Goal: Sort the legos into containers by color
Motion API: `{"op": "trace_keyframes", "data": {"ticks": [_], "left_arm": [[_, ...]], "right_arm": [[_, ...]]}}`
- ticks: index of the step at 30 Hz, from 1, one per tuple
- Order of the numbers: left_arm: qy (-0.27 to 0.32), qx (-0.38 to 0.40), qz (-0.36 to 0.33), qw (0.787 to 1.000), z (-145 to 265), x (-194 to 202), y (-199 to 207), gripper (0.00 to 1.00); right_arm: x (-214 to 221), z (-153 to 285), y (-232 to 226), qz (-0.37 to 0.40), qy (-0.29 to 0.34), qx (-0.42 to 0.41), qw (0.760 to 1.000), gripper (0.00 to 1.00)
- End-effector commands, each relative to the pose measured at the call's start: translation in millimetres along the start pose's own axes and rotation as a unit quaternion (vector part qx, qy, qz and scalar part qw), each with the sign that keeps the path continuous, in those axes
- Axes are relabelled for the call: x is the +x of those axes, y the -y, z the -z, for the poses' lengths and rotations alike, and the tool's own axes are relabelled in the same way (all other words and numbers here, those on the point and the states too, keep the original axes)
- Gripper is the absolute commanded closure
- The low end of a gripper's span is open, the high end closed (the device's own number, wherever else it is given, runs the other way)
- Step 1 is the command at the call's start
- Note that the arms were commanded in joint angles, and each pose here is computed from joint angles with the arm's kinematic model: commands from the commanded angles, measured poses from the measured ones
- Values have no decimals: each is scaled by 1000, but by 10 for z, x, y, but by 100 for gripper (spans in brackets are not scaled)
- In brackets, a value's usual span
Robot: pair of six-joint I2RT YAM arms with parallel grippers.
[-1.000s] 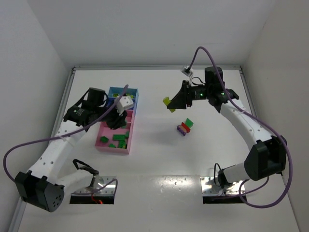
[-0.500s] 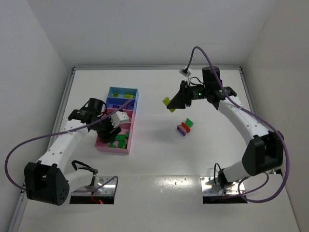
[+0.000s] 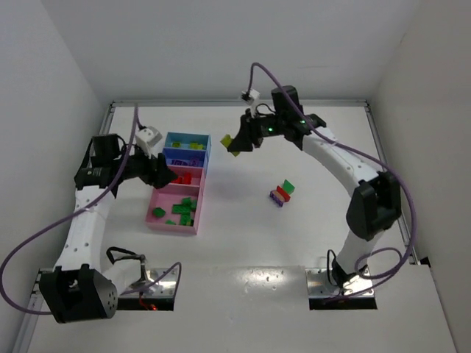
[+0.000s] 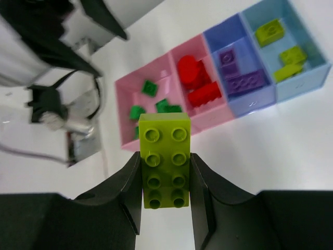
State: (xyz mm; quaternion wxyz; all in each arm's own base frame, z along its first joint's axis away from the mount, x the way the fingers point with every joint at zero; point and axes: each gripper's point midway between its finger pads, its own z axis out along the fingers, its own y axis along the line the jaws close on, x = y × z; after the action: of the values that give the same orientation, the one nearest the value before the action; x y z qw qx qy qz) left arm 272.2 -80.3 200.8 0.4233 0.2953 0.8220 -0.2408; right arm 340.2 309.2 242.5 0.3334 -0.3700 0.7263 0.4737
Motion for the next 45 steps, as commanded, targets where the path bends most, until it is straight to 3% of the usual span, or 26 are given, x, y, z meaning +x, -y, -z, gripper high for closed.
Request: {"op": "trace_keyframes", "data": {"ticks": [1,5,9,13,24,29,34,38,39,45], "left_arm": [[154,40,68,985,202,-836,170,28],[186,48,93,977,309,-1040,222,28],[213,52,92,971,485,-1283,243,28],[238,41,97,966,603,-1368,190,26],[284,27,129,950,818,-1403,25,25],[282,26,133,950,830,-1358,-5,24],[284,22,134,949,831,-1336,-37,24],[286,22,130,949,837,-1348,-38,24],[286,22,130,949,837,-1348,-38,24],[288,31,140,947,808,-1336,-49,24]], "right_arm": [[-340,-340,236,70,13,73,995,90],[-539,-832,500,128,7,143,981,90],[-399,-1371,987,126,-13,196,972,90],[-557,-1641,1268,148,4,220,964,90],[-237,-1943,1591,165,-26,242,956,84],[-152,-2042,1641,171,-29,243,954,68],[-143,-2122,1652,181,-23,244,952,62],[-158,-2136,1686,185,-20,263,947,47],[-166,-2110,1725,184,-20,276,943,38],[-410,-2035,1619,200,2,292,935,22]]}}
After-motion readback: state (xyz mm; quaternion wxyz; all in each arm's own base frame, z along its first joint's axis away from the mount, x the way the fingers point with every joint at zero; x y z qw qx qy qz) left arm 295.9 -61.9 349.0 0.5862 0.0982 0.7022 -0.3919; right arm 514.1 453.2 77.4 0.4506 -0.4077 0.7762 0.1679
